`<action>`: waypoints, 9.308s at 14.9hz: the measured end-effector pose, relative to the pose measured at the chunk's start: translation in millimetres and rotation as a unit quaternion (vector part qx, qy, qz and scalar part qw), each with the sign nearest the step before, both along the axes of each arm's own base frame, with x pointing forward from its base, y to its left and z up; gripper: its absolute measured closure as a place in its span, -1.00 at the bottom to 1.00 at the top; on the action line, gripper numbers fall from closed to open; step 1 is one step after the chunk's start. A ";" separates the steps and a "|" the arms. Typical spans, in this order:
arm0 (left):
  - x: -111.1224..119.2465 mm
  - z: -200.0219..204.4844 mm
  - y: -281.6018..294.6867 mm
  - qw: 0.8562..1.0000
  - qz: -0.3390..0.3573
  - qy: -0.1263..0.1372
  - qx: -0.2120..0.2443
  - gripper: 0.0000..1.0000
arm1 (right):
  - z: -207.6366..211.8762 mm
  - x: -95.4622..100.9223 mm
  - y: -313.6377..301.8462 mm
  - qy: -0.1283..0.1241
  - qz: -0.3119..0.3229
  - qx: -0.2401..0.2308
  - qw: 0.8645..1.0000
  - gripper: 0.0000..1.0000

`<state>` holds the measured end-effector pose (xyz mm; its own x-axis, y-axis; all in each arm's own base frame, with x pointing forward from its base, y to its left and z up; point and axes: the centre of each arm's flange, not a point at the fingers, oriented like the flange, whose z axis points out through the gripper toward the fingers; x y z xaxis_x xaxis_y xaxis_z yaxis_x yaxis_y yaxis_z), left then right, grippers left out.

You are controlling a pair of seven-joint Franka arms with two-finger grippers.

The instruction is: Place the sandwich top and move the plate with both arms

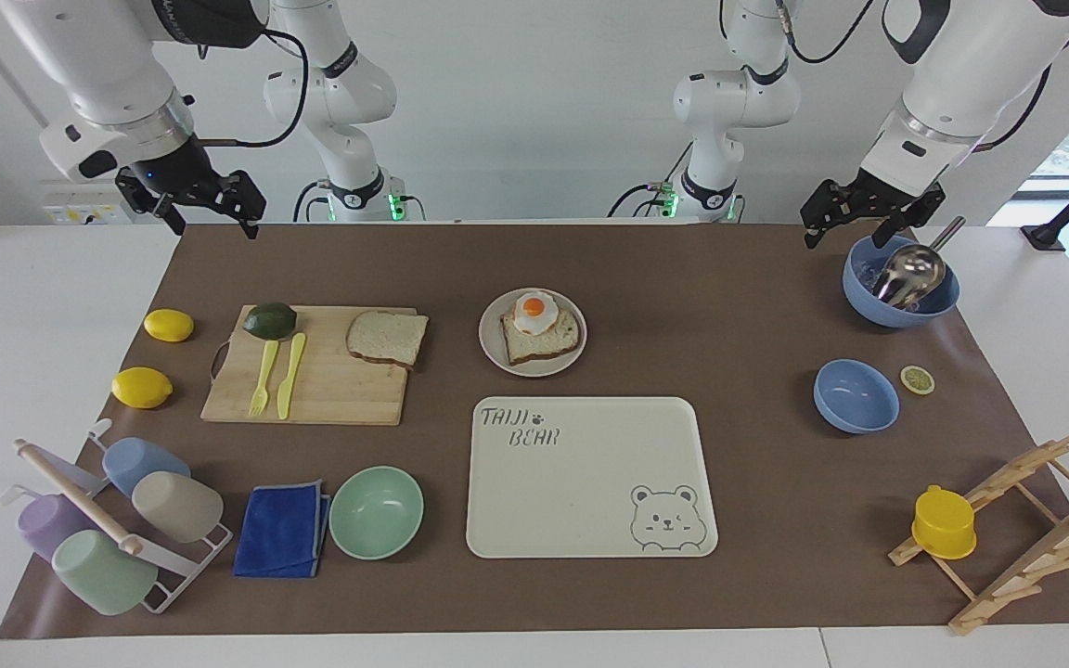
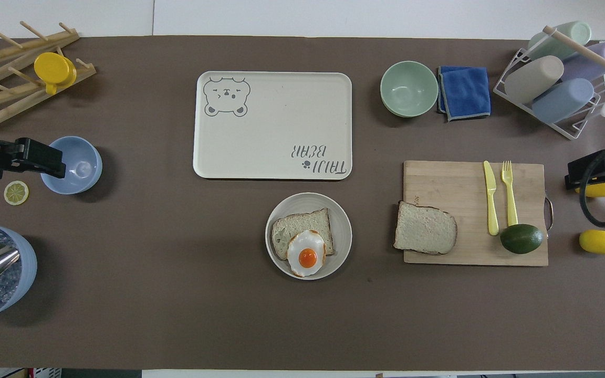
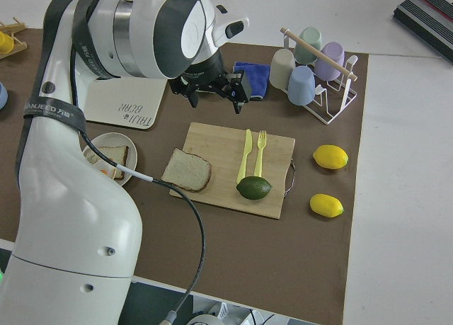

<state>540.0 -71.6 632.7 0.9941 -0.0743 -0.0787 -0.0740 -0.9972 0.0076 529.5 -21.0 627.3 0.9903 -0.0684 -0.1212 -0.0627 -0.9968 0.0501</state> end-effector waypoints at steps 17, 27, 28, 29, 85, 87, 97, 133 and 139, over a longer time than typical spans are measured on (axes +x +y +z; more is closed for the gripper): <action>0.0 0.0 0.0 1.000 0.000 0.000 0.000 -1.00 | -38.3 10.7 141.8 -0.024 -0.101 0.001 0.995 -1.00; 0.0 0.0 0.0 1.000 0.000 0.000 0.000 -1.00 | -38.3 10.7 141.8 -0.024 -0.101 0.001 0.995 -1.00; 0.0 0.0 0.0 1.000 0.000 0.000 0.000 -1.00 | -38.3 10.7 141.8 -0.024 -0.101 0.001 0.995 -1.00; 0.0 0.0 0.0 1.000 0.000 0.000 0.000 -1.00 | -38.3 10.7 141.8 -0.024 -0.101 0.001 0.995 -1.00; 0.0 0.1 0.0 1.000 0.000 0.000 0.000 -1.00 | -345.4 -44.0 261.1 0.025 0.000 -0.232 0.972 -0.17; -0.1 0.1 -0.3 1.000 0.000 0.000 0.000 -1.00 | -341.0 -44.2 264.2 0.026 0.007 -0.232 0.972 0.24; -0.2 0.1 -0.6 1.000 -0.001 0.000 0.000 -1.00 | -221.5 -53.5 423.4 0.002 0.066 -0.155 0.986 0.84; -72.6 -167.3 -147.9 1.000 0.016 0.004 -0.019 -1.00 | -50.2 23.6 223.8 -0.029 -0.063 -0.069 0.995 -1.00; -85.1 -277.7 -224.9 1.000 -0.010 0.010 -0.028 -1.00 | -6.2 13.6 116.3 -0.004 -0.049 -0.056 0.997 -1.00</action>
<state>454.9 -296.4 355.0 0.9907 -0.0996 -0.0932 -0.0939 -0.9935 0.0642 543.1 95.3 621.1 0.9788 -0.1785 -0.1001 -0.1612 -0.9739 0.1599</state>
